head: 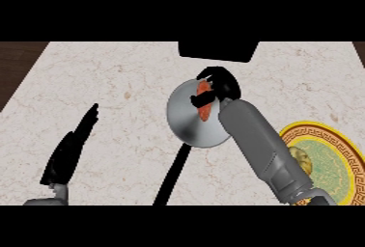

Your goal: Pick the sweet potato from the plate and place it in the pan

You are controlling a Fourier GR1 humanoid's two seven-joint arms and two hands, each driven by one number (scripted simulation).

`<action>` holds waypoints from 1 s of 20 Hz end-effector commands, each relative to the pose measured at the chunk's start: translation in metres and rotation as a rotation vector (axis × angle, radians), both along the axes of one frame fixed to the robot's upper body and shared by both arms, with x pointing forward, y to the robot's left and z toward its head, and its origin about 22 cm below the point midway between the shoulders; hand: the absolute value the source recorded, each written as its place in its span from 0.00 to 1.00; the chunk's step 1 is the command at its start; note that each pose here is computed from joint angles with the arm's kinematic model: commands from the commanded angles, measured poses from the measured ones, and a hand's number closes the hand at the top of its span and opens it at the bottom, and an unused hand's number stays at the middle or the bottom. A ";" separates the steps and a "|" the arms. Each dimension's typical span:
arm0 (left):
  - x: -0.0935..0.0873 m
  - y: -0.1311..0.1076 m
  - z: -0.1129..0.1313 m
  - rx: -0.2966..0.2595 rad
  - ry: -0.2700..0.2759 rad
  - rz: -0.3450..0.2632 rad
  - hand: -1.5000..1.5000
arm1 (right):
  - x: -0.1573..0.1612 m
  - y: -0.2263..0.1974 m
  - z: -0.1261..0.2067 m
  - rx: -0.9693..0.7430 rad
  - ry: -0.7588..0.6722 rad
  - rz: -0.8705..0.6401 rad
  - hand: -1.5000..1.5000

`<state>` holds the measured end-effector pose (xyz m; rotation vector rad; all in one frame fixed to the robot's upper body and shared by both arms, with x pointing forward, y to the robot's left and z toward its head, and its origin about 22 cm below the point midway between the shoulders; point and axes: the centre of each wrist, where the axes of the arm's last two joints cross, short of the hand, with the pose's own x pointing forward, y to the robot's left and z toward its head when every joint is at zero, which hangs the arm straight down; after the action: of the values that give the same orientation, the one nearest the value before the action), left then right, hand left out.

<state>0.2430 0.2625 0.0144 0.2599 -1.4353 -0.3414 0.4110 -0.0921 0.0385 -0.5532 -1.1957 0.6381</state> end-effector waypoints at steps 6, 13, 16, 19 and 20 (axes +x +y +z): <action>0.003 -0.004 0.003 0.007 0.006 -0.011 0.50 | 0.010 -0.002 0.011 0.276 -0.255 -0.131 0.00; 0.004 0.007 -0.001 -0.005 0.019 0.040 0.50 | 0.013 -0.015 0.007 0.403 -0.383 -0.379 0.00; -0.013 0.003 -0.004 0.005 -0.001 0.063 0.50 | 0.012 -0.031 -0.006 0.426 -0.411 -0.475 0.00; -0.022 0.034 -0.004 0.019 0.022 0.088 0.50 | 0.013 -0.066 -0.005 0.474 -0.457 -0.490 0.00; -0.021 0.019 -0.031 0.010 0.048 0.094 0.50 | 0.015 -0.071 -0.001 0.470 -0.457 -0.488 0.00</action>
<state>0.2315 0.2776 0.0035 0.3104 -1.3985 -0.2936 0.4255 -0.1360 0.0391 -0.5613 -1.4904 -0.1324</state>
